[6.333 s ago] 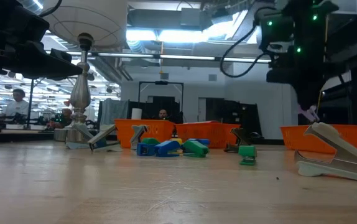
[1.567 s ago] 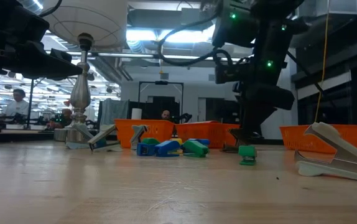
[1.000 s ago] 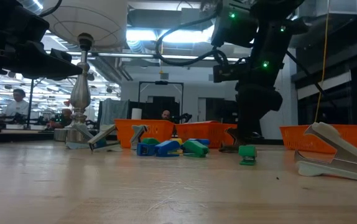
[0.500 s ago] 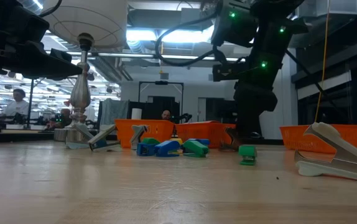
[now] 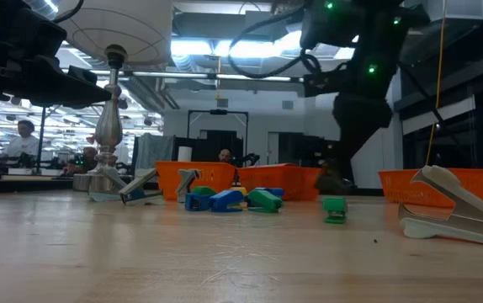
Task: Pick and place Stapler, Stapler remover, tape
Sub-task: Put the black staple remover into the right orange bin
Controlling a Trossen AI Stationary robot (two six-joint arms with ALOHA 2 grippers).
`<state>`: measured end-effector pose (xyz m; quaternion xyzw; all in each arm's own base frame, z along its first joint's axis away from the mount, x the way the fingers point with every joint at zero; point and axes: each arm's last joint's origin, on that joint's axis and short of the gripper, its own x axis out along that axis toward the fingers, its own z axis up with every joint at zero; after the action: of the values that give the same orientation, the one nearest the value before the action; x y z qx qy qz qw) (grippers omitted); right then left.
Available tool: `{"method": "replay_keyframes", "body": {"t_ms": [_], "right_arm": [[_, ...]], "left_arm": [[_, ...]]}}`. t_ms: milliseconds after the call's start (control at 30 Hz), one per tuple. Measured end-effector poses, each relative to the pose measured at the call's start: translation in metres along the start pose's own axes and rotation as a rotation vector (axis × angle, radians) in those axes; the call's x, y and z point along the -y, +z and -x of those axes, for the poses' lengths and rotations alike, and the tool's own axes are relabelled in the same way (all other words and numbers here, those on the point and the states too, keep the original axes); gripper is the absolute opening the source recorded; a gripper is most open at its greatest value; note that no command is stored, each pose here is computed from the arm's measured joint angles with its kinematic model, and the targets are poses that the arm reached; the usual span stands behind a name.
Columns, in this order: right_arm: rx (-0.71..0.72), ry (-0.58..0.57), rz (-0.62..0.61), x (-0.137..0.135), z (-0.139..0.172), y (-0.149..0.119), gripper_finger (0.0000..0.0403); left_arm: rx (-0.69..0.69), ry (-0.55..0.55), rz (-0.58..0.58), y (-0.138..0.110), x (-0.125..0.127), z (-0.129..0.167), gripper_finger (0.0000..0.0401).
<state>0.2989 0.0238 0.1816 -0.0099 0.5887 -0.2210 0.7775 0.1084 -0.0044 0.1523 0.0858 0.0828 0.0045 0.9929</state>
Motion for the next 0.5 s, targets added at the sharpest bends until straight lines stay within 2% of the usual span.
{"method": "replay_keyframes", "body": {"t_ms": [500], "right_arm": [[-0.114, -0.078, -0.16, 0.037, 0.039, -0.024, 0.0]], "left_arm": [[0.0, 0.0, 0.0, 0.0, 0.0, 0.0, 0.0079]]}}
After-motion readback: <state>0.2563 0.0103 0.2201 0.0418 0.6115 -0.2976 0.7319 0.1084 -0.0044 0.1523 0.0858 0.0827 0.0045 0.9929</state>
